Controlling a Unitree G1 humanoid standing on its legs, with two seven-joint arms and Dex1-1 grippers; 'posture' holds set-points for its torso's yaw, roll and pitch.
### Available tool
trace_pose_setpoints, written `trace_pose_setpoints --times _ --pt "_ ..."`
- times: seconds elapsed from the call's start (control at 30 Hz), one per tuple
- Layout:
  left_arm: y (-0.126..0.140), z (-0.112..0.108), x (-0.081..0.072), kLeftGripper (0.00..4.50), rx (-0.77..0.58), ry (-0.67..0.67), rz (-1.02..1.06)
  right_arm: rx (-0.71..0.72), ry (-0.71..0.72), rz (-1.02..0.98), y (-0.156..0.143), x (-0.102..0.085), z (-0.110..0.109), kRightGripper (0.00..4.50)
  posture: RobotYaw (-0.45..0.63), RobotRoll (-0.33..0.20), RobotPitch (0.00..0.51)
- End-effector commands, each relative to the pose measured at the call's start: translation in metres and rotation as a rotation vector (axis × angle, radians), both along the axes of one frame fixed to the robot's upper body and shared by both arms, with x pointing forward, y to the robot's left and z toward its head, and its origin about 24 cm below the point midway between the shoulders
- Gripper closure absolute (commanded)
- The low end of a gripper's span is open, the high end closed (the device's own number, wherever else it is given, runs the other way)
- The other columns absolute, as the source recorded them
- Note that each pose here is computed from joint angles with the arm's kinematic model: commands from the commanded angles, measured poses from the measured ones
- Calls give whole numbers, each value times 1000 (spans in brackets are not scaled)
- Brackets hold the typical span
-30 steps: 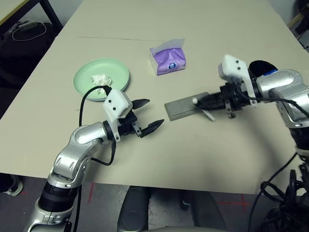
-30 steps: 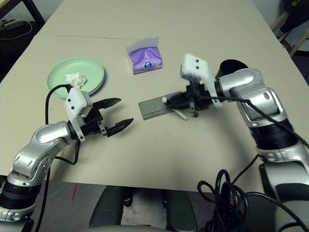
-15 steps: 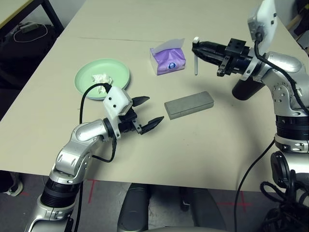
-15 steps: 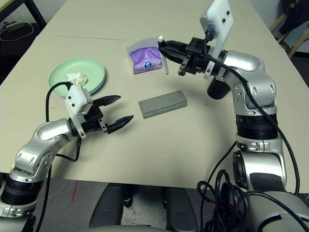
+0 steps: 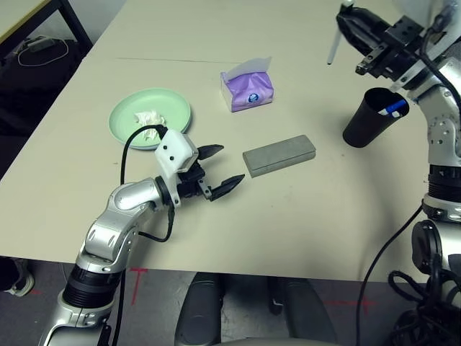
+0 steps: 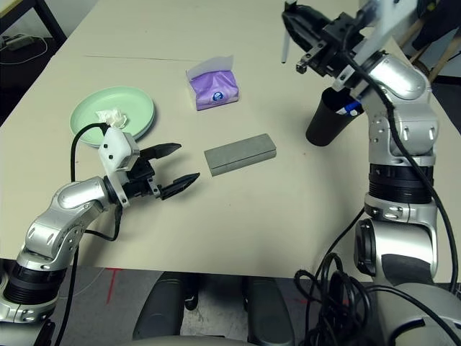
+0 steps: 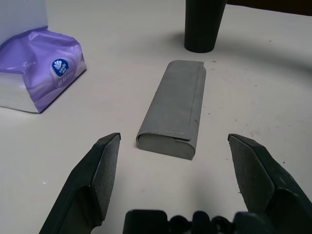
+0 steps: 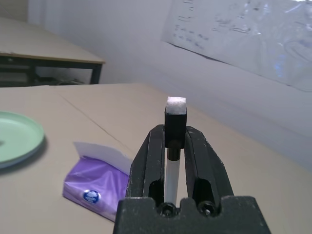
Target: Organize and tidy the items on the table.
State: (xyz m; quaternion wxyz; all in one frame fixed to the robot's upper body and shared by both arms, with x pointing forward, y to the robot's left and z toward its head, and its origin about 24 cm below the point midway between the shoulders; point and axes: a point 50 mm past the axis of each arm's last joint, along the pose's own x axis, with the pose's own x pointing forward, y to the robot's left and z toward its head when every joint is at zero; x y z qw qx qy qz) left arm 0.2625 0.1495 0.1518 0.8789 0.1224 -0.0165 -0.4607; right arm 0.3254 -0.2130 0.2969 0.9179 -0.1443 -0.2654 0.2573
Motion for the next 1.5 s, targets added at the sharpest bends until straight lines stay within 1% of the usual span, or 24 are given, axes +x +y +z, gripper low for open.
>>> trace_pose_setpoints --times 0.03,0.17,0.4,0.57,0.83,1.03,1.3,1.37,1.4,1.5 --pt "-5 -2 -2 0 12 -2 -27 33 -28 -91 -18 -2 -4 4071 -18 0 167" --pt "-5 -3 -1 0 14 -2 -28 76 -60 -163 -30 -4 -13 4071 -17 0 169" --pt "-5 -3 -2 0 18 -1 -29 102 -52 -227 -37 -9 -28 4071 -18 0 171" --pt "-5 -3 -2 0 21 1 -30 98 -17 -254 -40 -14 -41 4071 -25 0 174" --pt "-4 -3 -2 0 24 2 -33 97 34 -278 -41 -19 -53 4071 -27 0 178" --pt "-3 -4 -2 0 26 4 -30 56 124 -311 -45 -24 -73 4071 -26 0 181" --pt "-3 -4 -2 0 29 4 -31 16 183 -346 -49 -26 -86 4071 -29 0 181" --pt "-3 -4 -2 0 29 4 -32 14 188 -353 -49 -25 -86 3323 -31 0 181" --pt "-3 -4 -2 0 30 4 -32 13 190 -357 -49 -24 -86 3056 -31 0 180" --pt "-3 -3 -1 0 31 2 -32 9 191 -360 -49 -23 -87 1922 -30 0 179"
